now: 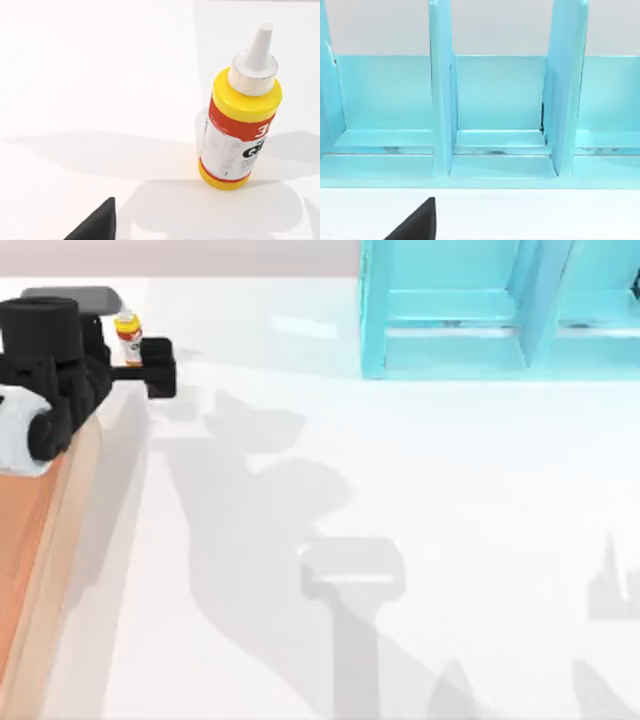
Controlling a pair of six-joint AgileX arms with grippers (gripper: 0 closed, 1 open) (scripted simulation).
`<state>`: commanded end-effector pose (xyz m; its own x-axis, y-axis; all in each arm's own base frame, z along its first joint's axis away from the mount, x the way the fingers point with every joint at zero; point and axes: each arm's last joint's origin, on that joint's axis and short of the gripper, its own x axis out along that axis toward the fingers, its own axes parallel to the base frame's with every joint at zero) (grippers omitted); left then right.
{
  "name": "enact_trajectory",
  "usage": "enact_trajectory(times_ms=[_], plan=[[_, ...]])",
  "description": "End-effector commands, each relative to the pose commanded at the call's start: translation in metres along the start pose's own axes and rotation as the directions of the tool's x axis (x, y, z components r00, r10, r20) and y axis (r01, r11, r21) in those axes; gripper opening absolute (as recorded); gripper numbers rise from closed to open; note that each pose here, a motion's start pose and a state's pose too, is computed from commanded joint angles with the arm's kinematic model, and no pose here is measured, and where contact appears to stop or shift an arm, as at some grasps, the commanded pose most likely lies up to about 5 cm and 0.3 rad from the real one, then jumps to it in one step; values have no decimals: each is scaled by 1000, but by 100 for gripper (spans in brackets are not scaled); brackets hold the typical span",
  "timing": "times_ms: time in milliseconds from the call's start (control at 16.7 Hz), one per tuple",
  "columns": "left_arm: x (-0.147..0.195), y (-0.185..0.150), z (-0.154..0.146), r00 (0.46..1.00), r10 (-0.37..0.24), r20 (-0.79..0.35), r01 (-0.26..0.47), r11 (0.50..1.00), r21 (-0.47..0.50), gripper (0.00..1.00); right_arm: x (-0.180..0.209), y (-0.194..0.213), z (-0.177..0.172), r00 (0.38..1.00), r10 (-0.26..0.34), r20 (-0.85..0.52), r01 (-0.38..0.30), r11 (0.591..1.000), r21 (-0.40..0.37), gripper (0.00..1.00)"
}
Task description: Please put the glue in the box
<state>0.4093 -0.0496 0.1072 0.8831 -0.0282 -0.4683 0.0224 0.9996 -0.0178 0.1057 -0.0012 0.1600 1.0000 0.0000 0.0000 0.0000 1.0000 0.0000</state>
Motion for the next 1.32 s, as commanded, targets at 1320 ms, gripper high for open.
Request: enact_trajectory(times_ms=[1320], plan=[[101,-3,-4,1000,2,-11,-2,1000,-1,100,0,0,0,1000,0,0,0,1000,0,100]])
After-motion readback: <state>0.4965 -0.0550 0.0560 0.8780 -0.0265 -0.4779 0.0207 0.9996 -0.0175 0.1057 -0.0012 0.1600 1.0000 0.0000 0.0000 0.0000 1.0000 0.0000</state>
